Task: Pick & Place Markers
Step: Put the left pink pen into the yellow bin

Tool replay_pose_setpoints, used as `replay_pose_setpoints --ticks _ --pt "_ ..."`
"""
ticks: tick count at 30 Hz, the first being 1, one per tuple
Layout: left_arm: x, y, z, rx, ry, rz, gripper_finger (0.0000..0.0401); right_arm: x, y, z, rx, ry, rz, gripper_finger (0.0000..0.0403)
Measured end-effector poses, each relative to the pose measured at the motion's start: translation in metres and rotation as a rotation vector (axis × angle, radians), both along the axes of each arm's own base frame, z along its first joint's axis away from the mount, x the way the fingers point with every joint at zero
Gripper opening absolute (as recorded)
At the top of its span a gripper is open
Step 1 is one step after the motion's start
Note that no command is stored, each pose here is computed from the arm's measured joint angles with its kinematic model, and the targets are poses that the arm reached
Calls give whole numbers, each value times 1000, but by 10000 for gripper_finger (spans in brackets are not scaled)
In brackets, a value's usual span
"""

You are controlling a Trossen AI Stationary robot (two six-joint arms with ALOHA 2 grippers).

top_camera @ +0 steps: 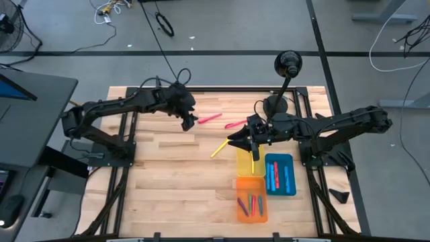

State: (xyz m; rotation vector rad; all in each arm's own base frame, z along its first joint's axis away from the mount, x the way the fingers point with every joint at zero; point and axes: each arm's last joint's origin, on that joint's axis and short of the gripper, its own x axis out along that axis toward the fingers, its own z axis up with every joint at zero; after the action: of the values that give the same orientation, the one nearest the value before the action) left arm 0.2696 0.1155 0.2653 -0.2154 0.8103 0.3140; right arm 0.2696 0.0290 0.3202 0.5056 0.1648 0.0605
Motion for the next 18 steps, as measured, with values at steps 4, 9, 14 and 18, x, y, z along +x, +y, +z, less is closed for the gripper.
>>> replay_pose_setpoints --ticks 4,9,14,18 --pt "2 15 -14 -40 38 20 239 0 0 0 0 -4 0 126" --pt "6 33 -26 -46 97 26 239 0 0 2 2 -19 0 126" --pt "26 57 -21 -12 159 16 239 0 0 2 -1 -26 -1 126" --pt "44 79 -20 -16 211 19 238 0 0 2 0 -26 -1 126"
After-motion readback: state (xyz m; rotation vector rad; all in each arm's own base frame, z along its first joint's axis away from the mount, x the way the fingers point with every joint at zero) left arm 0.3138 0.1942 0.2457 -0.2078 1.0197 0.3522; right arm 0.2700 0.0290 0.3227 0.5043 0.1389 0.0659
